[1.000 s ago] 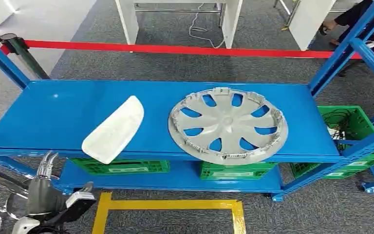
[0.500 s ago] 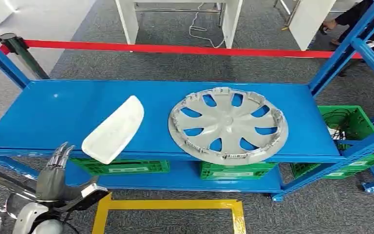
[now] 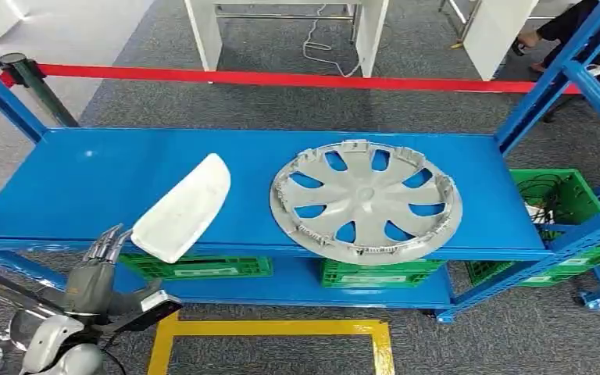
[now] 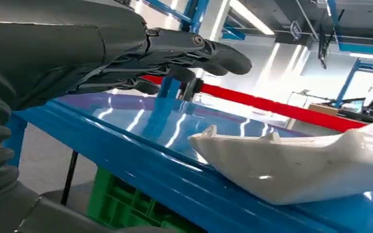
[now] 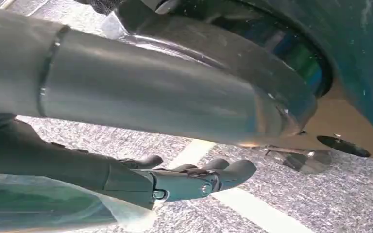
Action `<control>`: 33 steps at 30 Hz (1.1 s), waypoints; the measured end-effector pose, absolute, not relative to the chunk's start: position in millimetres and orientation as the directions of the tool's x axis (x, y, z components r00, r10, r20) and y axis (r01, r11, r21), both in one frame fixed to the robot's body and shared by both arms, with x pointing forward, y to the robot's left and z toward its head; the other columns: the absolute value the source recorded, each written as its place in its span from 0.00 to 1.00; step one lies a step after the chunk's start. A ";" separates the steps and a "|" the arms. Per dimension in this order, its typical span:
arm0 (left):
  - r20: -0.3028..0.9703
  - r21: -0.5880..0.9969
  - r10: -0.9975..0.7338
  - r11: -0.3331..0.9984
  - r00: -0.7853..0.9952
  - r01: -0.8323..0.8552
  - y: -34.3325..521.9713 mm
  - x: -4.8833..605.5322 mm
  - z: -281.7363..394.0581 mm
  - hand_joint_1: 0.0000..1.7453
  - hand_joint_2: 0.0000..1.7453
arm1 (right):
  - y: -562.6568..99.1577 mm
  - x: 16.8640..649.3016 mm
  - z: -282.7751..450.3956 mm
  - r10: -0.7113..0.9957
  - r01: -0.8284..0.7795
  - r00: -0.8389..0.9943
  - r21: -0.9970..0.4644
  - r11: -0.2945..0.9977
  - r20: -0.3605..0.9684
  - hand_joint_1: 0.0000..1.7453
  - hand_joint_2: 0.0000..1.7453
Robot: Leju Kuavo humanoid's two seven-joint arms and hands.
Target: Take the parts from the cabinet and place them on the table.
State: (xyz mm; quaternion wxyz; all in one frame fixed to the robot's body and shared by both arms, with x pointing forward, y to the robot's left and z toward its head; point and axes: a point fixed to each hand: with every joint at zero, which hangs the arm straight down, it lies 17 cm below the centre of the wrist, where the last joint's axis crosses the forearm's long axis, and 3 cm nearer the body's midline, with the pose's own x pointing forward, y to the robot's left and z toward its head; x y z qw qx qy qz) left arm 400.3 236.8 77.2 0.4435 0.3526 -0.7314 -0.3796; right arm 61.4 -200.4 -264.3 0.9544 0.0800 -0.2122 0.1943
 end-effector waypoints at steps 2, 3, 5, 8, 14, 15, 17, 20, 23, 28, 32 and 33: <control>0.381 0.869 -0.853 0.463 -0.358 -0.177 236.6 400.2 76.5 0.00 1.00 | -200.4 61.5 -264.3 0.337 -0.405 0.834 0.070 0.912 0.436 0.00 0.00; 0.381 0.869 -0.853 0.462 -0.357 -0.177 236.7 400.2 76.3 0.00 1.00 | -200.4 61.6 -264.3 0.337 -0.405 0.834 0.070 0.912 0.436 0.00 0.00; 0.372 0.873 -0.855 0.455 -0.362 -0.177 235.5 400.4 76.1 0.00 1.00 | -200.6 61.5 -264.4 0.338 -0.406 0.834 0.070 0.911 0.436 0.00 0.00; 0.342 0.887 -0.865 0.426 -0.367 -0.178 233.2 403.5 75.6 0.00 1.00 | -200.3 61.4 -264.5 0.349 -0.417 0.830 0.068 0.906 0.435 0.00 0.00; 0.268 0.920 -0.876 0.356 -0.402 -0.163 219.8 412.0 72.1 0.00 1.00 | -199.8 61.2 -264.8 0.368 -0.435 0.824 0.065 0.898 0.431 0.00 0.00; 0.257 0.924 -0.876 0.347 -0.408 -0.162 217.9 412.9 71.9 0.00 1.00 | -199.9 61.0 -264.9 0.371 -0.438 0.823 0.065 0.897 0.431 0.00 0.00; 0.233 0.932 -0.876 0.325 -0.422 -0.160 213.1 414.7 71.5 0.00 1.00 | -199.9 60.2 -265.1 0.375 -0.442 0.822 0.066 0.894 0.428 0.00 0.00; 0.198 0.942 -0.874 0.294 -0.444 -0.160 205.5 417.5 71.3 0.00 1.00 | -200.6 59.8 -265.3 0.387 -0.454 0.818 0.064 0.889 0.426 0.00 0.00; 0.171 0.950 -0.872 0.270 -0.460 -0.159 199.6 421.3 72.1 0.00 1.00 | -200.8 59.6 -265.4 0.390 -0.457 0.817 0.064 0.887 0.424 0.00 0.00; 0.149 0.955 -0.871 0.249 -0.468 -0.159 196.4 426.7 72.9 1.00 1.00 | -201.4 60.0 -265.6 0.393 -0.460 0.816 0.063 0.886 0.423 0.00 0.00; 0.156 0.956 -0.871 0.251 -0.465 -0.149 197.4 429.3 71.6 1.00 1.00 | -201.3 60.1 -265.6 0.396 -0.462 0.815 0.063 0.885 0.423 0.00 0.00; 0.160 0.956 -0.871 0.254 -0.464 -0.147 197.6 429.6 71.2 1.00 1.00 | -201.3 60.2 -265.5 0.396 -0.462 0.815 0.062 0.884 0.423 0.00 0.00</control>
